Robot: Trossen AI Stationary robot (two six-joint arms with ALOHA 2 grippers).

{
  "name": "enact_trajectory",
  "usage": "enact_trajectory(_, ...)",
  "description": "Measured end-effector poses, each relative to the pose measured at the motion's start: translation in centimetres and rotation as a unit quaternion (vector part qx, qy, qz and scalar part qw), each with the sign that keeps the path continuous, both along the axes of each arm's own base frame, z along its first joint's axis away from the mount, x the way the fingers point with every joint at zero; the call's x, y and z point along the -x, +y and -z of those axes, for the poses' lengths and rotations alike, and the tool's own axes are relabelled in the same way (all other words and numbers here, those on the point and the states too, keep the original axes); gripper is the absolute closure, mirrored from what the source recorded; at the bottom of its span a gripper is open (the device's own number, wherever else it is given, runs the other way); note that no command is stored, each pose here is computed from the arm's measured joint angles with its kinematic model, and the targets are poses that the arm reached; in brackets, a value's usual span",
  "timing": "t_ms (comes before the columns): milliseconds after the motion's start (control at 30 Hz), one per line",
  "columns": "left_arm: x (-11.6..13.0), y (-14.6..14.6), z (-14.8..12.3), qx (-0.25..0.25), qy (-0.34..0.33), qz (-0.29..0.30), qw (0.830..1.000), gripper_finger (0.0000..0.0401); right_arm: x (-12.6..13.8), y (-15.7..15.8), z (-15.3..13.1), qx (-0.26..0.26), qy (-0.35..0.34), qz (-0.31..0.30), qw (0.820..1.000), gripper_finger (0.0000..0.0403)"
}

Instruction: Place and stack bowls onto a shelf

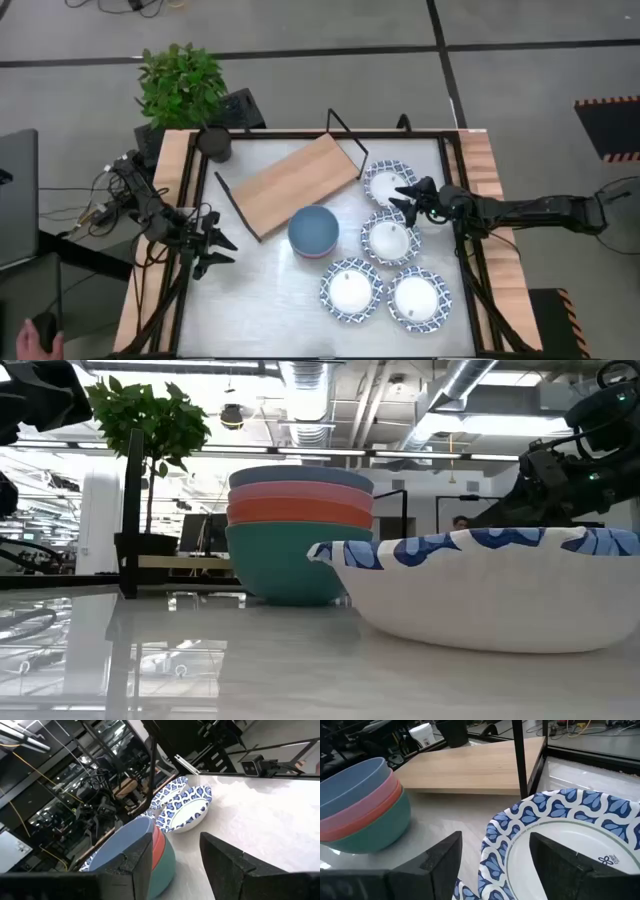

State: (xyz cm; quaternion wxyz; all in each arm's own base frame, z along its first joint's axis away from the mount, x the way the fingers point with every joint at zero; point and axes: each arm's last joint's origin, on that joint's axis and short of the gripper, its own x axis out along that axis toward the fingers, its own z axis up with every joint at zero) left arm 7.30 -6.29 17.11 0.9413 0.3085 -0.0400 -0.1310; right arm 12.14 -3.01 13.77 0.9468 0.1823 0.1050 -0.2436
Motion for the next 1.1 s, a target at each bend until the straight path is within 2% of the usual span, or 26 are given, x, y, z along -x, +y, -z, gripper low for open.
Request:
enact_trajectory(333, -0.01, 0.06, 0.00, 0.003, 0.001, -0.010, 1.000, 0.0250, 0.00, 0.00, 0.00, 0.000, 0.000, 0.000, 1.000, 0.0143)
enact_trajectory(500, -0.03, 0.11, 0.00, 0.045, 0.012, -0.019, 0.999, 0.0250, 0.00, 0.00, 0.01, 0.000, 0.000, 0.000, 1.000, 0.0143)
enact_trajectory(600, -0.06, 0.25, 0.01, 0.070, 0.016, -0.045, 0.996, 0.0250, 0.00, 0.00, 0.00, 0.000, 0.000, 0.000, 1.000, 0.0143)
enact_trajectory(733, -0.09, 0.48, 0.04, 0.078, 0.016, -0.085, 0.993, 0.0250, 0.00, 0.00, 0.00, 0.000, 0.000, 0.000, 1.000, 0.0143)
enact_trajectory(967, -0.09, 0.51, 0.04, 0.079, 0.016, -0.091, 0.993, 0.0250, 0.00, 0.00, 0.00, 0.001, 0.000, 0.000, 1.000, 0.0143)
enact_trajectory(1100, -0.10, 0.52, 0.04, 0.079, 0.016, -0.091, 0.993, 0.0250, 0.00, -0.12, -0.12, 0.034, 0.014, -0.006, 0.999, 0.0143)
